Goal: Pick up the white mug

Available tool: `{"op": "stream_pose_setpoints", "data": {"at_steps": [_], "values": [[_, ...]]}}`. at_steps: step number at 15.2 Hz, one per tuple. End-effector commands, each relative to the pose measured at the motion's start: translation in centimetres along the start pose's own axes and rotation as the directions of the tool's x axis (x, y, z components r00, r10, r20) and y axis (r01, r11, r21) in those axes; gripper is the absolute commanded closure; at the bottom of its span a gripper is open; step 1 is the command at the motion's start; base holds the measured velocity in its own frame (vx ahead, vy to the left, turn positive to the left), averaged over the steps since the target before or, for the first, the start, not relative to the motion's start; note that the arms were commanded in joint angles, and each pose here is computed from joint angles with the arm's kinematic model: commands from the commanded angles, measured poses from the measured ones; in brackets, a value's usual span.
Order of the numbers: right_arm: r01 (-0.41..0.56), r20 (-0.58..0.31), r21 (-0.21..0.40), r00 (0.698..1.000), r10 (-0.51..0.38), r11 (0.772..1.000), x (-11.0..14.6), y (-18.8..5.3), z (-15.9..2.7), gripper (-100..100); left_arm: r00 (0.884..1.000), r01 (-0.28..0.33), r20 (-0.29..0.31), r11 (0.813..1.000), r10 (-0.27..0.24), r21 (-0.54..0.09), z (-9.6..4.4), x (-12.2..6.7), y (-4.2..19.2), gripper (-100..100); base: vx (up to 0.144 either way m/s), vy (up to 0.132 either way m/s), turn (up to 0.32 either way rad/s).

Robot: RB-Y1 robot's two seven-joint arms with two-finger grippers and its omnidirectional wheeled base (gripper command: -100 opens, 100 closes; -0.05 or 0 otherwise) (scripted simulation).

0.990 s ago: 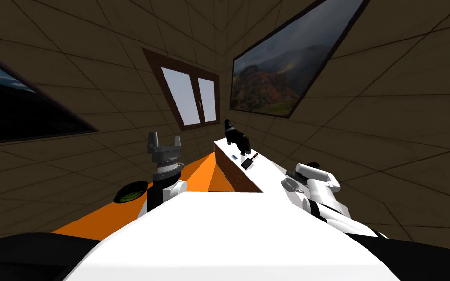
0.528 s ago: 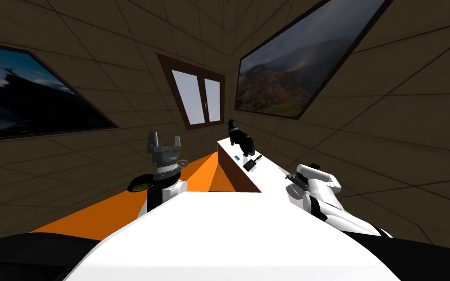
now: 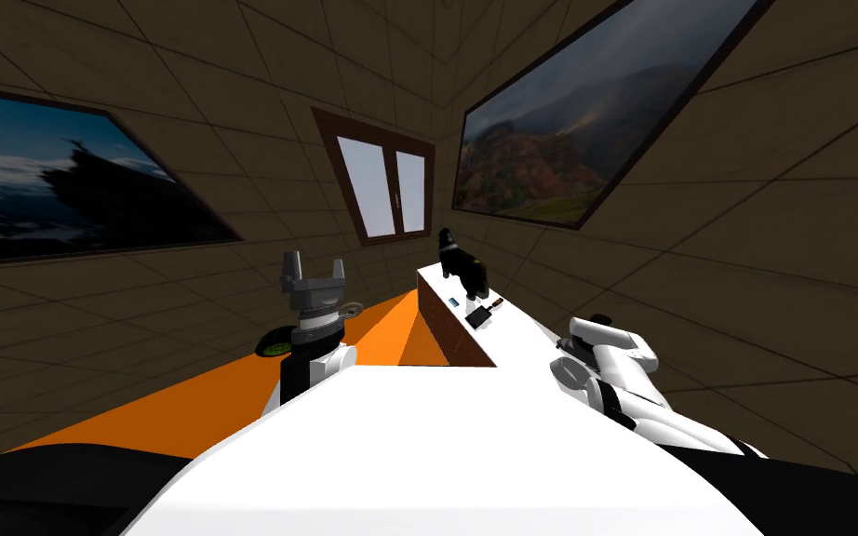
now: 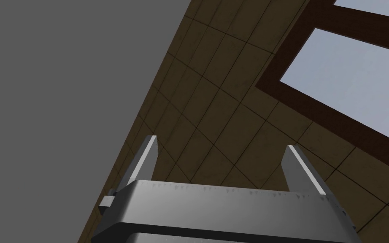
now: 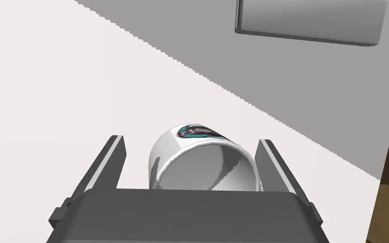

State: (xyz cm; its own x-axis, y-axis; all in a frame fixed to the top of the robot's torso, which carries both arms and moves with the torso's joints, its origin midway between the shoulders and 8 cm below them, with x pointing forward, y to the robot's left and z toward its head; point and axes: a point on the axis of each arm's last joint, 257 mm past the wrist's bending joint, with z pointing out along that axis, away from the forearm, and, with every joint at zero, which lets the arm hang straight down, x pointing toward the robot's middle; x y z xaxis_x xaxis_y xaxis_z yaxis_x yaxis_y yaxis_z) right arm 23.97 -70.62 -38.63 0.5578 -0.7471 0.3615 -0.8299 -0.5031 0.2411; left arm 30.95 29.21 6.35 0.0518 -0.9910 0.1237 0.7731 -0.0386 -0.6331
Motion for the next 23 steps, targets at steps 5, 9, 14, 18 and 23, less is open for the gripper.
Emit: {"op": "stream_pose_setpoints", "data": {"at_steps": [5, 9, 14, 18, 23], "values": [[0.188, -0.142, -0.118, 0.969, -0.204, 0.975, 4.3, 2.3, -0.7, -100, 1.0, 0.0, 0.0, 1.0, 0.0, 0.0, 0.0, 0.0, 0.0, 0, 0.0, 0.0, 0.0], [0.194, -0.139, -0.105, 0.968, -0.207, 0.975, 2.9, 2.2, 0.9, -100, 1.0, 0.0, 0.0, 1.0, 0.0, 0.0, 0.0, 0.0, 0.0, 0, 0.012, 0.01, -0.04], [0.196, -0.139, -0.104, 0.968, -0.209, 0.975, 2.7, 2.1, 1.1, -100, 1.0, 0.0, 0.0, 1.0, 0.0, 0.0, 0.0, 0.0, 0.0, 0, 0.006, 0.006, -0.019], [0.196, -0.139, -0.104, 0.968, -0.209, 0.975, 2.7, 2.1, 1.1, -100, 1.0, 0.0, 0.0, 1.0, 0.0, 0.0, 0.0, 0.0, 0.0, 0, 0.0, 0.0, 0.0], [0.205, -0.141, -0.102, 0.966, -0.218, 0.973, 1.1, 1.8, 2.6, -100, 1.0, 0.0, 0.0, 1.0, 0.0, 0.0, 0.0, 0.0, 0.0, 0, 0.001, 0.001, -0.003]]}}
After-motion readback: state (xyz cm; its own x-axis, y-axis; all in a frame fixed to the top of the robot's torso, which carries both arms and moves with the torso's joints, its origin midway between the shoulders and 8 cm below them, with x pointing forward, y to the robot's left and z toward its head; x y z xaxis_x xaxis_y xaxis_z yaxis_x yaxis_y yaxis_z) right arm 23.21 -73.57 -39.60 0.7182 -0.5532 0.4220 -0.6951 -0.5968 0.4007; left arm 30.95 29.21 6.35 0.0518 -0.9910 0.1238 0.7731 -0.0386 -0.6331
